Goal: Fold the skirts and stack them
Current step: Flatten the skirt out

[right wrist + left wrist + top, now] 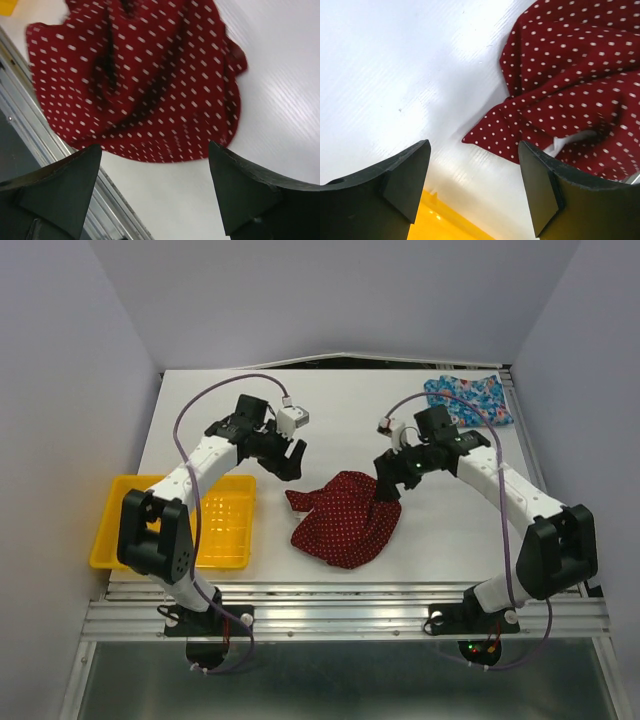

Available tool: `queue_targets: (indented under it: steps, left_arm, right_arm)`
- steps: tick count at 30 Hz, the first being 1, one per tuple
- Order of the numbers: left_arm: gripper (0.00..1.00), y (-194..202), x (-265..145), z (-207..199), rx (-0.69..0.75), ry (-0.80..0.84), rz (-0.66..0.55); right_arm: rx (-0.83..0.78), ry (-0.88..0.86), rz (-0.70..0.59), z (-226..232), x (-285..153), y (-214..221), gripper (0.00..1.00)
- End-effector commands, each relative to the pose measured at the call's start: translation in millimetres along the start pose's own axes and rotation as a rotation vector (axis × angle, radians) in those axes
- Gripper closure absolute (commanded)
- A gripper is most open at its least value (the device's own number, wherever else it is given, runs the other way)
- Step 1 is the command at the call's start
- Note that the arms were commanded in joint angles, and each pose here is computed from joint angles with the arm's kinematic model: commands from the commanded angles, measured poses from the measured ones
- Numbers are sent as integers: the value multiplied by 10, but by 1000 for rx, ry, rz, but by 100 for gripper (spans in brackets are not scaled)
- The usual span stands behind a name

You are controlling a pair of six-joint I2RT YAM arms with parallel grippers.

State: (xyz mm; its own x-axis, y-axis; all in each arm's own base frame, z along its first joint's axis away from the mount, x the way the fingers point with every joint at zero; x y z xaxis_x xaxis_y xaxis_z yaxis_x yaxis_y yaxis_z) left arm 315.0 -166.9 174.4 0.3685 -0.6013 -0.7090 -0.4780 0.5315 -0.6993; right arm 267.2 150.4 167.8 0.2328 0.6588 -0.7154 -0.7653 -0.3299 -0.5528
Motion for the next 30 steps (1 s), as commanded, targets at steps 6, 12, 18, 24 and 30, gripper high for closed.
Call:
queue_targets:
  steps: [6, 12, 18, 24, 30]
  left_arm:
    - [17, 246, 474, 14, -186, 82, 129]
    - [24, 494, 709, 59, -270, 75, 225]
    - [64, 543, 798, -131, -304, 243, 246]
    - [100, 68, 567, -181, -250, 298, 92]
    - [100, -658, -121, 7, -110, 149, -134]
  right_arm:
    - [-392, -32, 88, 684, 635, -98, 20]
    - [-437, 78, 160, 496, 769, 296, 63]
    - [-509, 135, 156, 426, 552, 447, 86]
    - [-571, 259, 176, 210, 485, 552, 92]
    - [-549, 476, 83, -349, 126, 275, 99]
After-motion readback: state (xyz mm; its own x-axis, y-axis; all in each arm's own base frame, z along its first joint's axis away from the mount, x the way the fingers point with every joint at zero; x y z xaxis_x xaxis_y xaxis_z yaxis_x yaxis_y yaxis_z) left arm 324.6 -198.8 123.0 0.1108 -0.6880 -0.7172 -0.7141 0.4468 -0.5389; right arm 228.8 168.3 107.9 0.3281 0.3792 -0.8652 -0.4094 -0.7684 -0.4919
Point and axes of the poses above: each gripper's point midway between its finger pads, its own x axis out along the fingers, its own z axis along the line the jaws close on, y = z × x, the point moved 4 cm from there along -x, back along the fingers, and after that the axes turned 5 degrees about x, right-handed, at the moved point
